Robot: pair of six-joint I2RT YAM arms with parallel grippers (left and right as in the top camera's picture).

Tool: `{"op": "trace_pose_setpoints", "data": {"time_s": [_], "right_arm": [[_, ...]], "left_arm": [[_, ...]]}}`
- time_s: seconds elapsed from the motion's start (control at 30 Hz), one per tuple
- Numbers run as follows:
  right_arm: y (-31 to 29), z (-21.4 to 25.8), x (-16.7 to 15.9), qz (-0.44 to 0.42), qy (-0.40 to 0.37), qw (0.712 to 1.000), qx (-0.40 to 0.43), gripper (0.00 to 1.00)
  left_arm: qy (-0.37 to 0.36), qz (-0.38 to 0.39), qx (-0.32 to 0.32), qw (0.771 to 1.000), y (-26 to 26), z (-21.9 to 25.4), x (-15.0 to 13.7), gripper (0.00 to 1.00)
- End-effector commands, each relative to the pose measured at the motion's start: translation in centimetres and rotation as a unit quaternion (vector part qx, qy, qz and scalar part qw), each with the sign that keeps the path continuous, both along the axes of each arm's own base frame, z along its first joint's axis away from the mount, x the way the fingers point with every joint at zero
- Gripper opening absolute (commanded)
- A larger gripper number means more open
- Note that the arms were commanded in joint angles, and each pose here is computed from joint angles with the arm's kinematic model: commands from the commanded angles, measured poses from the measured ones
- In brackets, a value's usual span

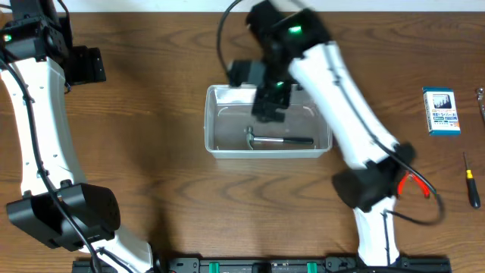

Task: Pack container
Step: 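Lower the hammer into the container and open the right gripper, then move the right gripper back to the right toward the red pliers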

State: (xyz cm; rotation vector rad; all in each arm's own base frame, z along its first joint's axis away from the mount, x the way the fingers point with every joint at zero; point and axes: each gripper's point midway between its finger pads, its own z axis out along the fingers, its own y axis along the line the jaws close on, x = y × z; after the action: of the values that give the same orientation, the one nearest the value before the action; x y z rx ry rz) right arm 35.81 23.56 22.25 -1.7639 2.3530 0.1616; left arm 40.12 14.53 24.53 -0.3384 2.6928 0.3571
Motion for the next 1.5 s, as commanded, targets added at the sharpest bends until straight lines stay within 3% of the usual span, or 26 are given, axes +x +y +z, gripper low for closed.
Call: {"op": "trace_pose_setpoints", "data": {"time_s": [0.0,0.1,0.2,0.33,0.47,0.57,0.73,1.0,1.17,1.47], "right_arm": [[-4.0,6.3,0.4,-0.140,-0.065,0.988,0.030,0.99],[-7.7,10.0,0.0,-0.246,-0.096,0.962,0.063,0.99],[-13.0,13.4,-0.6,-0.376,-0.133,0.913,0.085,0.99],[-18.5,15.4,-3.7,-0.459,-0.145,0.870,0.102,0.99],[-22.4,14.2,-8.4,-0.509,-0.131,0.846,0.089,0.99],[-24.4,12.2,-11.4,-0.519,-0.118,0.844,0.061,0.99],[-26.1,8.1,-12.5,-0.579,-0.090,0.808,0.063,0.99],[-26.2,-1.2,-12.9,-0.602,0.008,0.798,0.022,0.99],[-25.1,-6.3,-11.4,-0.594,0.028,0.802,0.054,0.99],[-26.0,-7.7,-11.0,-0.598,0.018,0.800,0.033,0.99]], "left_arm": [[-0.002,0.001,0.006,1.000,0.3,0.3,-0.1,0.98],[-0.002,0.001,0.006,1.000,0.3,0.3,-0.1,0.98],[-0.002,0.001,0.006,1.000,0.3,0.3,-0.1,0.98],[-0.002,0.001,0.006,1.000,0.3,0.3,-0.1,0.98],[-0.002,0.001,0.006,1.000,0.3,0.3,-0.1,0.98],[-0.002,0.001,0.006,1.000,0.3,0.3,-0.1,0.98],[-0.002,0.001,0.006,1.000,0.3,0.3,-0.1,0.98],[-0.002,0.001,0.006,1.000,0.3,0.3,-0.1,0.98],[-0.002,0.001,0.006,1.000,0.3,0.3,-0.1,0.98],[-0.002,0.001,0.006,1.000,0.3,0.3,-0.1,0.98]]}}
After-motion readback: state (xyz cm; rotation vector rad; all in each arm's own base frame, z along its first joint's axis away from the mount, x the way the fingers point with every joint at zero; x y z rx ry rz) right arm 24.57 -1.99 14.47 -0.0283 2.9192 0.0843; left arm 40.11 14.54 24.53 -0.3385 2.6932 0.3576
